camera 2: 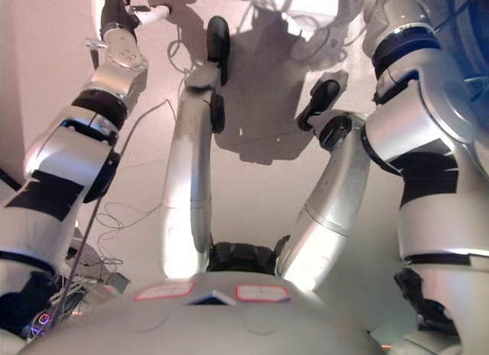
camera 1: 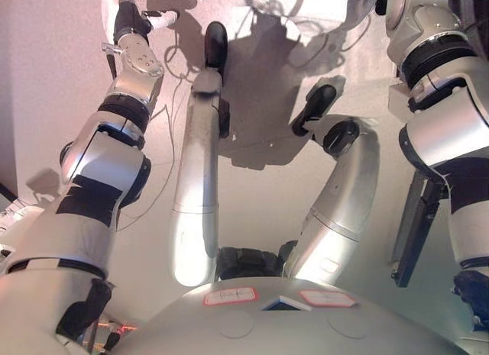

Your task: Put the clothes in the basket into the washing machine.

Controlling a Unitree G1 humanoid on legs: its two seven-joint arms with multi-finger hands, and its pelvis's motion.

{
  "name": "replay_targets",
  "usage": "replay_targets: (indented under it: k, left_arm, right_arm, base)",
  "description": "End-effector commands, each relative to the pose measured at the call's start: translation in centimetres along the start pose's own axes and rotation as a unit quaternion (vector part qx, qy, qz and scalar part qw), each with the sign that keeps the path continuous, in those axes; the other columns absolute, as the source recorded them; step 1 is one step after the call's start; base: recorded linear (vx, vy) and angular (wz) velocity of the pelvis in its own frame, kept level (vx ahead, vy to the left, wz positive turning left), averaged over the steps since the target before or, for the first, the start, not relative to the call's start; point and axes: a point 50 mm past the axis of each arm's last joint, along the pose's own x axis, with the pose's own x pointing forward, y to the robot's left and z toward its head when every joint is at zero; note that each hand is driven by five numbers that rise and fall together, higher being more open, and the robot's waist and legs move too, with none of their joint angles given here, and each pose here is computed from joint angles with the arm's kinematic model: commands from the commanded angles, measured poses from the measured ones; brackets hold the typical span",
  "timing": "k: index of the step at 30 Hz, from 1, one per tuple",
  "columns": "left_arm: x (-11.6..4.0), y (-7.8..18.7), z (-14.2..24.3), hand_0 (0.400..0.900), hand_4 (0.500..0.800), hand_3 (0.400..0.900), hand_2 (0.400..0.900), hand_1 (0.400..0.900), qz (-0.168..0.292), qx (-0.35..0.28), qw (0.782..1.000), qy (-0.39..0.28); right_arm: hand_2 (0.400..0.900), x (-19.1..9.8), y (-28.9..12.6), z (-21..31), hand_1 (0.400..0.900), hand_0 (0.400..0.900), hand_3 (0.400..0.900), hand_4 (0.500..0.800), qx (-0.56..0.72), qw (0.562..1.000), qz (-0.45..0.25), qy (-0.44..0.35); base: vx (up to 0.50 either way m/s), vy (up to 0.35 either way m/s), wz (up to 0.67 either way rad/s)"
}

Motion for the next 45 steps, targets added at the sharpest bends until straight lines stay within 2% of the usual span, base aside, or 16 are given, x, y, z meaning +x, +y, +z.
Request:
replay_targets:
  k: [1,6,8,10,12,13,15,16,18,21,24,26,31,36,39,45]
  left_arm:
    - [-0.6,1.1,-5.0,0.9,0.8,0.9,0.9,0.9,0.039,0.024,0.996,0.071]
    - [-0.5,1.7,-5.4,0.9,0.8,0.9,0.9,0.9,0.048,0.026,0.996,0.074]
    - [-0.4,2.1,-5.8,0.9,0.8,0.9,0.9,0.9,0.053,0.024,0.995,0.082]
    - [0.0,3.1,-5.5,0.9,0.8,0.9,0.9,0.9,0.067,0.02,0.994,0.088]
    - [0.4,4.3,-5.4,0.9,0.8,0.9,0.9,0.9,0.082,0.014,0.992,0.096]
    - [0.5,4.7,-5.5,0.9,0.8,0.9,0.9,0.9,0.088,0.01,0.991,0.101]
    - [0.4,5.1,-6.2,0.9,0.8,0.9,0.9,0.9,0.094,0.012,0.989,0.114]
    - [0.3,5.1,-6.6,0.9,0.8,0.9,0.9,0.9,0.094,0.011,0.988,0.119]
    - [-0.2,4.7,-7.6,0.9,0.8,0.9,0.9,0.9,0.091,0.01,0.987,0.133]
    - [-1.3,3.3,-9.6,0.9,0.8,0.9,0.9,0.9,0.08,0.002,0.984,0.156]
    - [-2.1,2.1,-10.5,0.9,0.8,0.9,0.9,0.9,0.067,-0.005,0.983,0.17]
    - [-2.4,1.4,-10.9,0.9,0.8,0.9,0.9,0.9,0.057,-0.011,0.983,0.176]
    - [-3.1,1.3,-12.4,0.9,0.8,0.9,0.9,0.9,0.044,-0.012,0.98,0.195]
    - [-5.1,0.9,-15.9,0.9,0.8,0.9,0.9,0.9,0.023,-0.008,0.974,0.223]
    - [-6.4,1.2,-18.0,0.9,0.8,0.9,0.9,0.9,0.009,0.0,0.972,0.233]
    - [-10.2,4.1,-23.9,0.9,0.8,0.9,0.9,0.9,0.005,0.011,0.959,0.283]
  right_arm:
    - [0.4,-2.2,3.2,-3.9,0.4,0.4,0.4,0.5,-0.05,0.995,0.034,0.082]
    - [0.4,-2.4,3.7,-3.6,0.4,0.4,0.4,0.5,0.027,0.993,0.037,0.109]
    - [0.4,-2.9,4.4,-3.5,0.4,0.4,0.4,0.5,0.104,0.982,0.052,0.147]
    - [0.4,-3.3,5.1,-3.7,0.4,0.4,0.4,0.5,0.242,0.943,0.068,0.22]
    - [0.4,-3.9,6.0,-2.9,0.4,0.4,0.4,0.5,0.406,0.863,0.07,0.291]
    - [0.4,-4.0,6.2,-2.7,0.4,0.4,0.4,0.5,0.442,0.84,0.075,0.305]
    - [0.4,-4.4,6.6,-2.2,0.4,0.4,0.4,0.5,0.554,0.751,0.057,0.355]
    - [0.4,-4.6,6.9,-1.9,0.4,0.4,0.4,0.5,0.586,0.72,0.057,0.366]
    - [0.4,-5.0,7.4,-1.4,0.4,0.4,0.4,0.5,0.658,0.64,0.044,0.394]
    - [0.4,-6.3,8.7,-0.9,0.4,0.4,0.4,0.5,0.763,0.467,0.006,0.447]
    - [0.4,-6.7,9.0,-0.4,0.4,0.4,0.4,0.5,0.822,0.339,-0.026,0.457]
    - [0.4,-6.6,9.0,-0.3,0.4,0.4,0.4,0.5,0.841,0.284,-0.044,0.458]
    - [0.4,-5.2,7.5,-0.6,0.4,0.4,0.4,0.5,0.88,0.224,-0.064,0.414]
    - [0.4,-4.0,5.8,-3.8,0.4,0.4,0.4,0.5,0.898,0.183,-0.132,0.378]
    - [0.4,-3.2,4.1,-6.9,0.4,0.4,0.4,0.5,0.9,0.185,-0.177,0.352]
    - [0.4,-1.8,0.5,-11.6,0.4,0.4,0.4,0.5,0.891,0.25,-0.222,0.307]
  base:
    - [0.015,-0.028,-0.05]
    - [0.036,-0.003,-0.1]
    - [0.064,0.016,-0.33]
    - [0.086,0.052,-0.43]
    - [0.115,0.074,-0.39]
    - [0.116,0.076,-0.34]
    - [0.127,0.079,-0.33]
    - [0.139,0.085,-0.33]
    - [0.125,0.073,-0.31]
    - [0.019,0.076,-0.31]
    - [0.095,0.08,-0.23]
    - [0.077,0.076,-0.17]
    - [0.077,0.042,-0.06]
    - [0.088,-0.012,0.12]
    - [0.073,-0.062,0.19]
    - [0.067,-0.081,0.1]
